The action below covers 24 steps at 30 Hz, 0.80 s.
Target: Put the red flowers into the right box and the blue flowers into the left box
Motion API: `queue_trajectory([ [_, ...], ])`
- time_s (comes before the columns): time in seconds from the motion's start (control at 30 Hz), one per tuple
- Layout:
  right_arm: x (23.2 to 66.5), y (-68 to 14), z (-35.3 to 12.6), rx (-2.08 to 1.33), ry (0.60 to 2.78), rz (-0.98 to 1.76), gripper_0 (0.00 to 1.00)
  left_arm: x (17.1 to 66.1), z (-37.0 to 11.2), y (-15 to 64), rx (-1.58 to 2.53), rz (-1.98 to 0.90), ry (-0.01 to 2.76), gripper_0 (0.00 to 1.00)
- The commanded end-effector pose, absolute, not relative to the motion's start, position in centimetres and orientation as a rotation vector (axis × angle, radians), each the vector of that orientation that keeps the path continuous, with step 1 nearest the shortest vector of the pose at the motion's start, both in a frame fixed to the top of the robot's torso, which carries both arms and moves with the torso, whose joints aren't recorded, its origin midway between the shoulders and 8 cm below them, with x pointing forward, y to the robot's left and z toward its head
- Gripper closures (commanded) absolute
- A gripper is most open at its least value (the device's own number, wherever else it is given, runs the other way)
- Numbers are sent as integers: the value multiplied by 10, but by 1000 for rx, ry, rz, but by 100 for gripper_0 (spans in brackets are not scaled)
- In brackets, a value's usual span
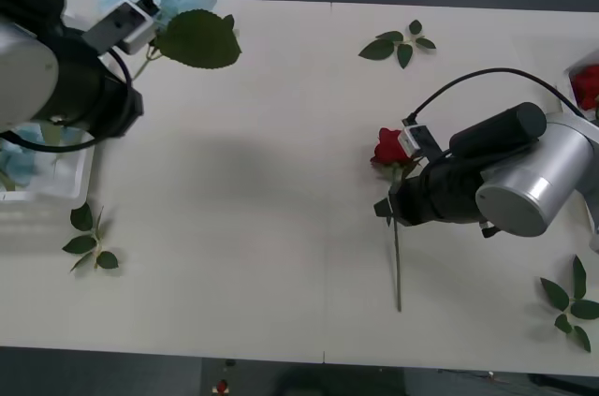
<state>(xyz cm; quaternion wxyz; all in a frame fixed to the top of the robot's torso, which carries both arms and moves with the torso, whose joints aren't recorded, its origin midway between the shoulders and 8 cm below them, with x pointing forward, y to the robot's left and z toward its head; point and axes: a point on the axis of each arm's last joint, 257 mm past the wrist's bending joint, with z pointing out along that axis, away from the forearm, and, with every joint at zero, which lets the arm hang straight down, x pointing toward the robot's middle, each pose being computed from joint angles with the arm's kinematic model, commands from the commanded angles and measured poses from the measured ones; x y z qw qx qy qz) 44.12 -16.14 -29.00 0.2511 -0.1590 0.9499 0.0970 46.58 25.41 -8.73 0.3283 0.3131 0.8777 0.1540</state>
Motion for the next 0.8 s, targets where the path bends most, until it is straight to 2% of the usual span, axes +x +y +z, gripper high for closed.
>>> queue_trajectory([
  [0.03,454,-164,-285,-287,2592,291,5,471,-43,310,864,565,2235,100],
  [0.5,468,-146,-307,-188,2613,306,5,447,-48,507,797,887,2538,100],
  [0.8,471,-131,-314,-173,2610,316,5,453,-85,563,805,894,2635,100],
])
